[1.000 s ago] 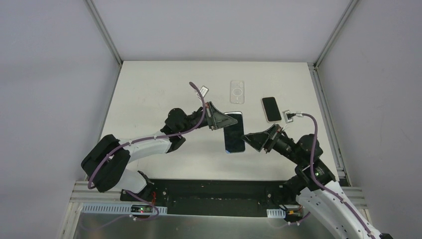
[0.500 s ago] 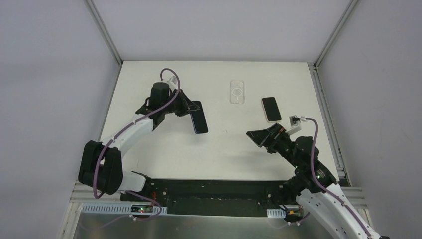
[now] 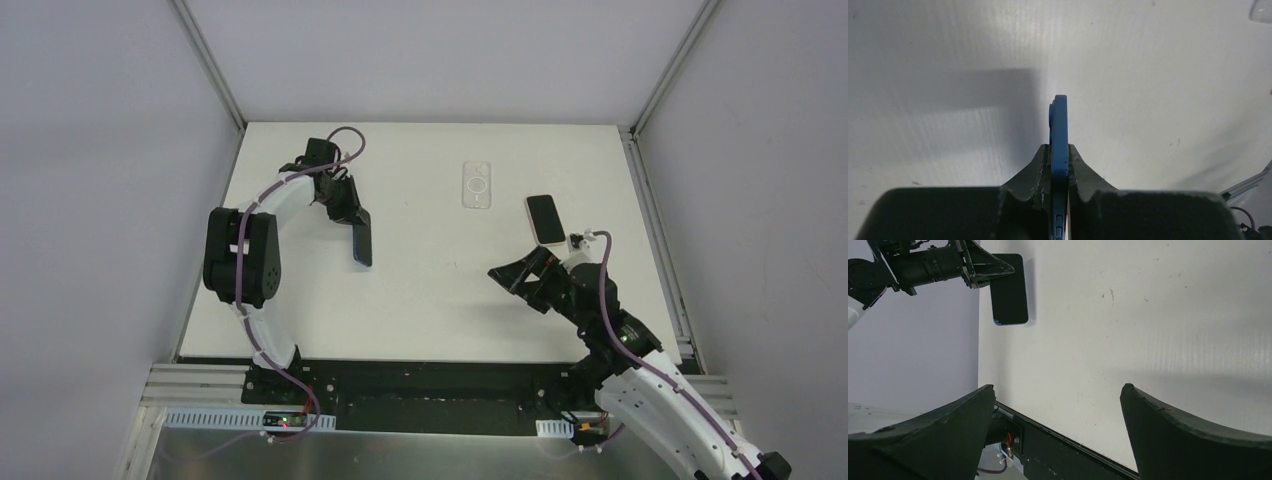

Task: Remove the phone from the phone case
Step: Place the phone at the center of the board.

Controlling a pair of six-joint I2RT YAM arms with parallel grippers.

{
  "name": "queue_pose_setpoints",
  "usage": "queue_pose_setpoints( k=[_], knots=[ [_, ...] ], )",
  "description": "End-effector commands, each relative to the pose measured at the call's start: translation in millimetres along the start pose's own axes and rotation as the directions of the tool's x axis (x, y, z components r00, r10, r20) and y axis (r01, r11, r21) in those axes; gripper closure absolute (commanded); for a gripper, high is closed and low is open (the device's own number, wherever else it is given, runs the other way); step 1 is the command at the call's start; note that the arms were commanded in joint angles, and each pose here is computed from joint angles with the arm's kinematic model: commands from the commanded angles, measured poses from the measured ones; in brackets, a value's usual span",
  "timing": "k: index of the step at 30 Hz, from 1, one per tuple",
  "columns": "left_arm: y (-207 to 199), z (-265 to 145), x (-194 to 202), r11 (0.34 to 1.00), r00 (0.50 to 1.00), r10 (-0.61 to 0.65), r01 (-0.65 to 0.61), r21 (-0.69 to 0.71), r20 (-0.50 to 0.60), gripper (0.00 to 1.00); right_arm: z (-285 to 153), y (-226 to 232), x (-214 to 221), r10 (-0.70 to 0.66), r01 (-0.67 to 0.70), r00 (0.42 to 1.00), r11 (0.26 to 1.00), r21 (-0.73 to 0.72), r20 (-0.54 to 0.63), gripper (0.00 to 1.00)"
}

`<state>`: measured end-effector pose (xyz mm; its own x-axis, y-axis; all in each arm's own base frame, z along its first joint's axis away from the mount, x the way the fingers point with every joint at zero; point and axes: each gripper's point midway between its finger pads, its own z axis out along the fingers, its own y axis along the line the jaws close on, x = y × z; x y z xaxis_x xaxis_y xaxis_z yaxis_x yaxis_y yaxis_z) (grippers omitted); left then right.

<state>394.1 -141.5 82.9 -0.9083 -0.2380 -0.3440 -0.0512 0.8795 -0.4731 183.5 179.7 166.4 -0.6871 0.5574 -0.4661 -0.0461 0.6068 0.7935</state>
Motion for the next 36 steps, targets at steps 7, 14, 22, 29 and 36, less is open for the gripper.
queue_pose_setpoints(
  k=[7,14,22,29,36],
  knots=[
    [18,-10,-17,1.000,1.000,0.013,-0.013,-0.001,-0.029,1.00,5,6,-9,0.013,-0.013,1.000,1.000,0.005,0.016,0.01],
    [20,7,-17,1.000,0.997,-0.018,0.019,0.020,-0.070,1.00,8,5,-8,0.020,-0.020,1.000,1.000,0.013,0.001,0.01],
    [26,15,-20,0.999,0.997,-0.032,0.032,-0.005,-0.069,1.00,9,2,-9,0.031,-0.032,0.999,0.999,0.020,0.007,0.01],
    [31,19,-17,0.999,0.996,-0.045,0.044,-0.018,-0.077,0.90,10,1,-9,0.037,-0.037,0.999,0.999,0.026,0.002,0.01],
    [32,19,-15,0.998,0.996,-0.051,0.050,-0.026,-0.079,0.72,8,-1,-11,0.040,-0.040,0.999,0.999,0.025,0.011,0.01]
  ],
)
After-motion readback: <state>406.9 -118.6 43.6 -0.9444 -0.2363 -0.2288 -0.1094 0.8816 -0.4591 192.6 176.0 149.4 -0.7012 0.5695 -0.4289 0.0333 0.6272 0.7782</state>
